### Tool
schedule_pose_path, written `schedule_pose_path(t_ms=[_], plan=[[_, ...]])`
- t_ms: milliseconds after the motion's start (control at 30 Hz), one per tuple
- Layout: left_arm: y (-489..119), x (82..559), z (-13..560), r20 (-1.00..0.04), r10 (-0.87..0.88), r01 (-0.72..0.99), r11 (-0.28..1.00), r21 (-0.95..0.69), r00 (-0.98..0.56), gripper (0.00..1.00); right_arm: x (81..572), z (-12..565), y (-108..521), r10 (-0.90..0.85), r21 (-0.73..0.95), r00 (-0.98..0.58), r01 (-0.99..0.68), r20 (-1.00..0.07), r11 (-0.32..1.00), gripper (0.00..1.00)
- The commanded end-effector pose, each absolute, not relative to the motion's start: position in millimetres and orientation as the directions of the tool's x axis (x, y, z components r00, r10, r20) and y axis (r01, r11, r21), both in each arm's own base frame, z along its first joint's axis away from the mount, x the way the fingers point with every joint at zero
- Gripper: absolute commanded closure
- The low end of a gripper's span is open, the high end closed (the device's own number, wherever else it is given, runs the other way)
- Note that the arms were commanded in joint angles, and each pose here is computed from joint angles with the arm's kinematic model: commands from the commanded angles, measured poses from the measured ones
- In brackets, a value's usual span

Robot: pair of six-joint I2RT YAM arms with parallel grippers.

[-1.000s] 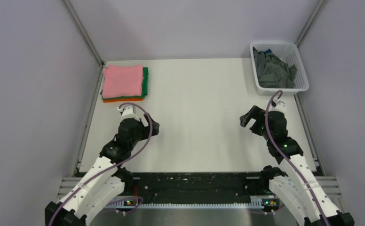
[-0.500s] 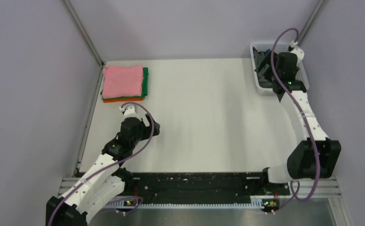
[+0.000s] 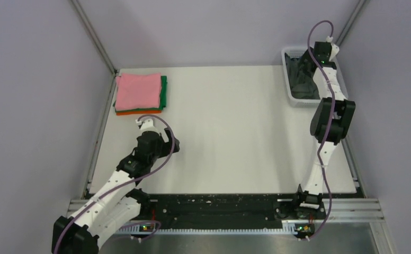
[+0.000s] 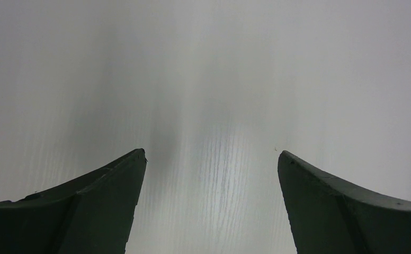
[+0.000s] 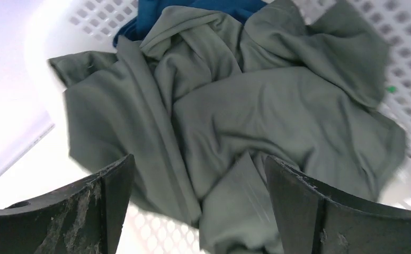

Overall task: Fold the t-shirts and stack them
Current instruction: Grab crumpled tshirt from bin with the right arm

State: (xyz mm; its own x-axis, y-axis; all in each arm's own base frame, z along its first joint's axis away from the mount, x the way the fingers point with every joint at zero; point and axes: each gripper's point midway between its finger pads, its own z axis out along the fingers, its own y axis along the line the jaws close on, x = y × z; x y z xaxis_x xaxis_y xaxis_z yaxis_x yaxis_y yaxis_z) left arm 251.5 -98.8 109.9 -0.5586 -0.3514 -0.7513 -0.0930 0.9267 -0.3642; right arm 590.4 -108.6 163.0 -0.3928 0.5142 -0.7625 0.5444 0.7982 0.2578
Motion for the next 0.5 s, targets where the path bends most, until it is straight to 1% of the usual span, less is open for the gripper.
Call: schedule_pose_path(t_ms=[0,167,267,333,367,400,433,467], plan=[[-101,265,138,-0.79,-0.369,-0.072,0.92,-0.385,-0.489,0.01,615,122,-119,0.565,0.29,-0.42,0.557,-0.711,0.779,0.11],[-102,265,137,-0.791,-0.37,-0.065,0.919,-0.389,-0.488,0.01,636,78,-115,0.58,0.321,-0.453,0.527,-0.677,0.787,0.2],[-103,265,136,-0.788,-0.367,-0.066,0.92,-0.387,-0.494,0.01,637,56,-118,0.583,0.305,-0.465,0.544,-0.666,0.782,0.25],[-103,265,134,-0.786,-0.363,-0.064,0.921,-0.385,-0.5,0.01,635,44,-118,0.58,0.292,-0.482,0.547,-0.657,0.785,0.31],[-104,265,134,-0.784,-0.362,-0.062,0.921,-0.385,-0.504,0.01,635,40,-116,0.577,0.29,-0.492,0.541,-0.652,0.789,0.38],[-106,265,134,-0.782,-0.361,-0.057,0.92,-0.388,-0.508,0.01,634,38,-115,0.573,0.29,-0.502,0.534,-0.648,0.794,0.48],[-106,265,134,-0.781,-0.36,-0.055,0.92,-0.389,-0.511,0.01,634,40,-114,0.57,0.292,-0.506,0.526,-0.648,0.799,0.61],[-107,265,134,-0.78,-0.361,-0.053,0.919,-0.39,-0.511,0.01,635,48,-113,0.565,0.298,-0.5,0.517,-0.656,0.803,0.77]])
